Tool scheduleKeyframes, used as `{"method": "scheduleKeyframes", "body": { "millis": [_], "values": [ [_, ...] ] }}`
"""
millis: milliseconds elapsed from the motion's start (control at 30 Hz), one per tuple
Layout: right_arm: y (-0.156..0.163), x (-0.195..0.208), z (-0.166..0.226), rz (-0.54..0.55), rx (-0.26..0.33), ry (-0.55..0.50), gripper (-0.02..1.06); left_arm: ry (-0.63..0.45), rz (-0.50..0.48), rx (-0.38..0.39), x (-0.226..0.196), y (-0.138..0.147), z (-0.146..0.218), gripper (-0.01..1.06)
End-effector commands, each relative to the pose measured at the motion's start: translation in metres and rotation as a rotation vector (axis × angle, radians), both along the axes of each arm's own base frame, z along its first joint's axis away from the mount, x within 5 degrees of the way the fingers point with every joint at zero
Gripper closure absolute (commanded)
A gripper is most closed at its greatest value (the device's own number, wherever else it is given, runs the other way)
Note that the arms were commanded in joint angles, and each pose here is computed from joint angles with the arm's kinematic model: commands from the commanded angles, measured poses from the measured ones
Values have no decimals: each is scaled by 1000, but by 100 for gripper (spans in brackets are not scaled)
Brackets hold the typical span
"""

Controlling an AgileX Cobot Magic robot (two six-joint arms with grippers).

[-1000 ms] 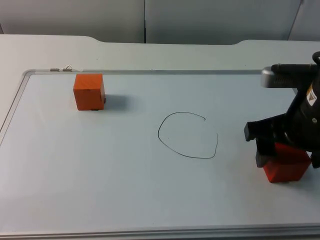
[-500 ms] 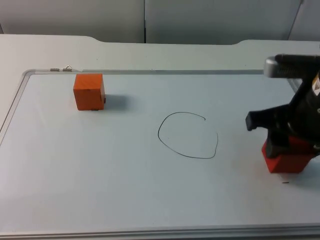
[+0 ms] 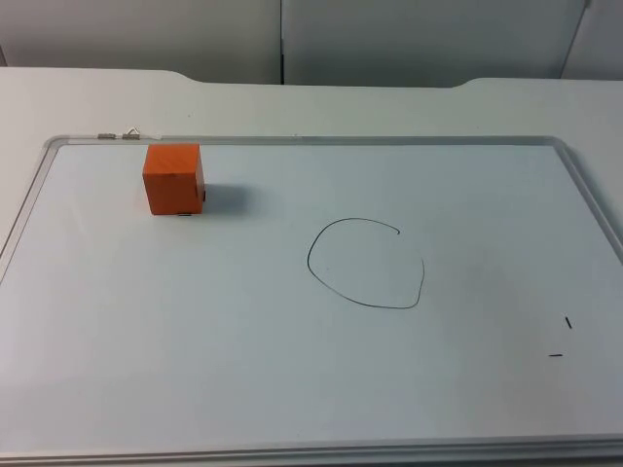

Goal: Pick up one cube with the left hand and another cube with the right hand. First place the cube in the right hand at the target position, then stack the cube in the left hand on top.

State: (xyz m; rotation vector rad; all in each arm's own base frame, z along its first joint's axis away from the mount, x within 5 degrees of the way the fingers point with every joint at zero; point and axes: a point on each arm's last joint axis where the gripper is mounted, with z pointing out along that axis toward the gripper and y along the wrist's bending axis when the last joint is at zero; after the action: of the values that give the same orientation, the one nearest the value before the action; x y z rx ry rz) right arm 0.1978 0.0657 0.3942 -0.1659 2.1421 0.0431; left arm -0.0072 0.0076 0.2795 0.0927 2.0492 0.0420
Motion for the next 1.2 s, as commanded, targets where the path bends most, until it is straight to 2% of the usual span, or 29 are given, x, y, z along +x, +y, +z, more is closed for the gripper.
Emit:
{"method": "scheduleKeyframes", "body": {
  "millis": [0, 100, 233, 333, 433, 467, 500, 567, 667, 733, 767, 833, 867, 900, 967, 1000, 1067, 1133, 1167],
  "values": [
    [-11, -16, 12, -10, -31, -54, 105, -3, 5, -5, 1, 0, -1, 0],
    [-22, -36, 23, -10, -46, -102, 105, -3, 6, -7, 1, 0, -1, 0],
    [-25, -46, 28, -8, -27, -130, 105, -2, 0, -17, 1, -1, -1, 0],
    [-27, -48, 30, -5, -23, -144, 105, -2, -21, -50, 1, -4, 0, 0],
    [-25, -48, 30, 11, -23, -143, 105, -11, -74, -148, 4, -13, 11, 1],
    [-25, -48, 30, 11, -23, -143, 105, -11, -74, -148, 4, -13, 11, 1],
    [-24, -48, 29, 26, -31, -136, 105, -21, -95, -161, 8, -15, 20, 2],
    [-23, -48, 29, 48, -50, -134, 105, -75, -145, -125, 25, -19, 50, 3],
    [-23, -48, 29, 53, -58, -135, 105, -96, -197, -118, 45, -25, 72, 3],
    [-23, -48, 29, 56, -63, -135, 105, -45, -247, -118, 72, -32, 85, 3],
    [-23, -48, 29, 56, -63, -135, 105, -45, -247, -118, 72, -32, 85, 3],
    [-23, -48, 29, 55, -65, -136, 105, 73, -269, -152, 118, -40, 89, 3],
    [-23, -48, 29, 55, -65, -136, 105, 73, -269, -152, 118, -40, 89, 3],
    [-23, -48, 29, 56, -63, -140, 105, 114, -265, -163, 135, -42, 87, 3],
    [-23, -48, 29, 56, -63, -140, 105, 230, -245, -183, 186, -46, 72, 3],
    [-23, -48, 29, 56, -63, -140, 105, 230, -245, -183, 186, -46, 72, 3],
    [-23, -48, 30, 57, -63, -142, 105, 303, -225, -224, 221, -51, 55, 3],
    [-23, -47, 30, 59, -61, -149, 105, 391, -235, -228, 253, -61, 35, 3],
    [-23, -47, 30, 59, -61, -149, 105, 391, -235, -228, 253, -61, 35, 3]
  ]
}}
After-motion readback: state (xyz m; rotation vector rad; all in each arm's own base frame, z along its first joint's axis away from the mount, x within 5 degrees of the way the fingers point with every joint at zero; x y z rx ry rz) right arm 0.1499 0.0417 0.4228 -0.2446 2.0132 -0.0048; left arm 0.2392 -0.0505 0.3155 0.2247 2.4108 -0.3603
